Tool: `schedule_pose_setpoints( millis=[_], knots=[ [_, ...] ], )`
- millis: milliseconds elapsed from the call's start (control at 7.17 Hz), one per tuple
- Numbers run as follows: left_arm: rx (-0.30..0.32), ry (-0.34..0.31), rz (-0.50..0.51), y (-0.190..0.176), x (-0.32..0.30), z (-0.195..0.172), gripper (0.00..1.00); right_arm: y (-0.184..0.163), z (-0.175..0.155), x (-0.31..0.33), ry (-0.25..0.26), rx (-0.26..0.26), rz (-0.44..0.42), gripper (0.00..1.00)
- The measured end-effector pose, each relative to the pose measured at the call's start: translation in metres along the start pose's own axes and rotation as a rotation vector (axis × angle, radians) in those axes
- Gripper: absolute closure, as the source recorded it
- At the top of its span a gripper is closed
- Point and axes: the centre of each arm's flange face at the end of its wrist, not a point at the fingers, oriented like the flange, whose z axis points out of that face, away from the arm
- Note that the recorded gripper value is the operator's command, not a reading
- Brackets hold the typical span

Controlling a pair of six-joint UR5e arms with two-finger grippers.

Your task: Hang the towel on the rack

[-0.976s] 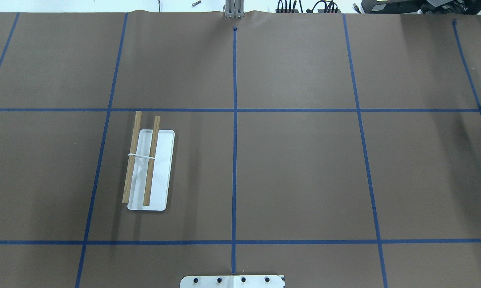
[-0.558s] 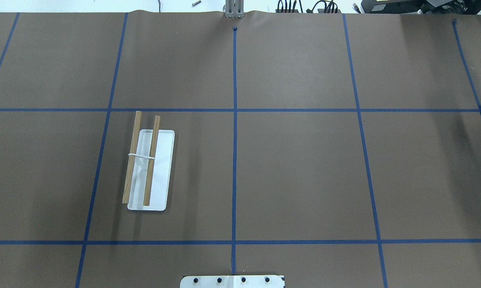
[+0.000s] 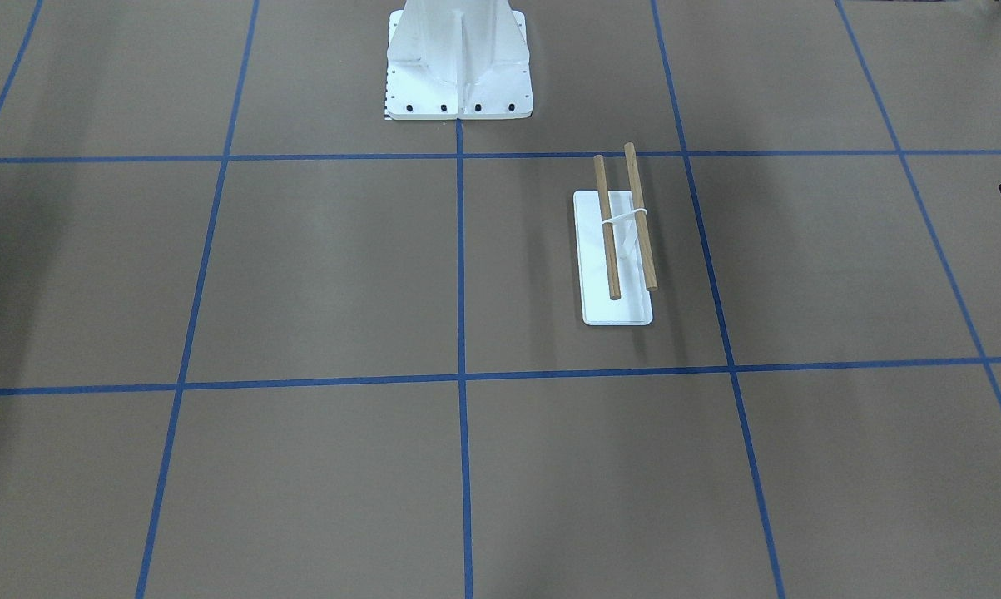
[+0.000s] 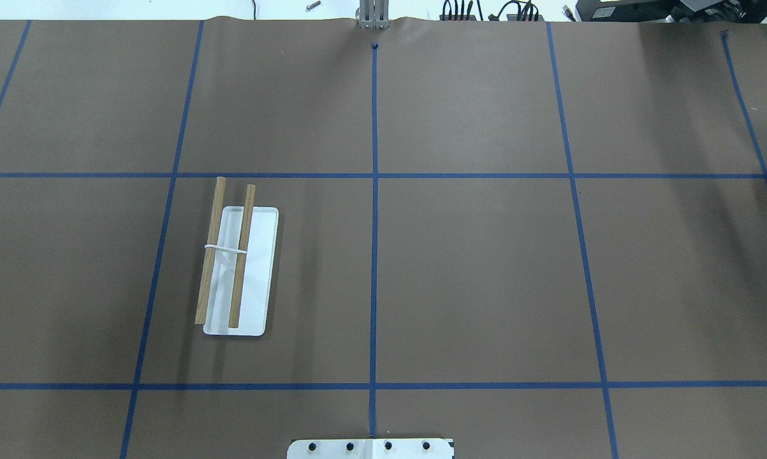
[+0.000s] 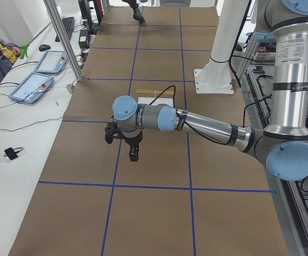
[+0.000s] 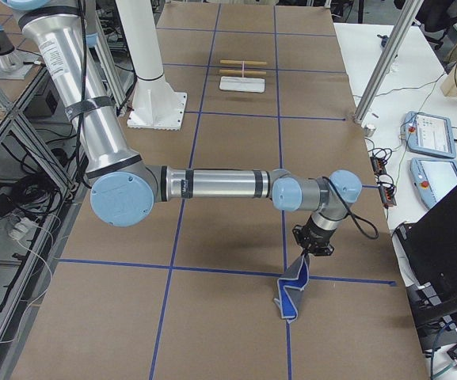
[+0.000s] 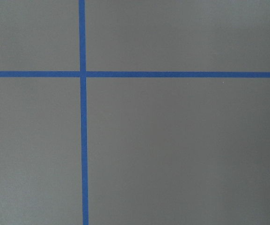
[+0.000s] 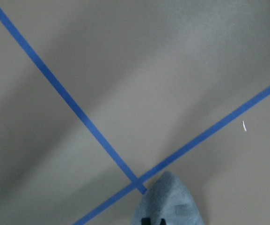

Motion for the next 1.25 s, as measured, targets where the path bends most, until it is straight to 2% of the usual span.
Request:
schedule_pose_setpoints(
  millis=[279,418,558,836,976,1115,1255],
  knots=[
    [0.008,0.001,0.01,-0.003,0.004,-0.003,0.02,-0.018,-0.093,-0.062,0.014,0.048,0.534,1.0],
    [0.02,0.003,0.025,-0.004,0.006,-0.004,0.02,-0.023,-0.129,-0.094,-0.003,0.097,0.808,1.0],
    [0.04,0.005,0.047,-0.006,0.008,-0.006,0.02,-0.025,-0.156,-0.121,-0.04,0.146,1.032,1.0],
    [0.102,0.019,0.102,-0.013,0.019,-0.013,0.02,-0.03,-0.194,-0.167,-0.152,0.215,1.41,1.0],
    [0.152,0.035,0.087,-0.025,0.03,-0.02,0.02,-0.044,-0.205,-0.194,-0.21,0.227,1.592,1.0],
    [0.201,0.059,0.046,-0.041,0.043,-0.026,0.02,-0.064,-0.21,-0.226,-0.237,0.233,1.721,1.0],
    [0.243,0.091,0.01,-0.056,0.059,-0.026,0.02,-0.093,-0.21,-0.262,-0.235,0.248,1.82,1.0]
  ],
)
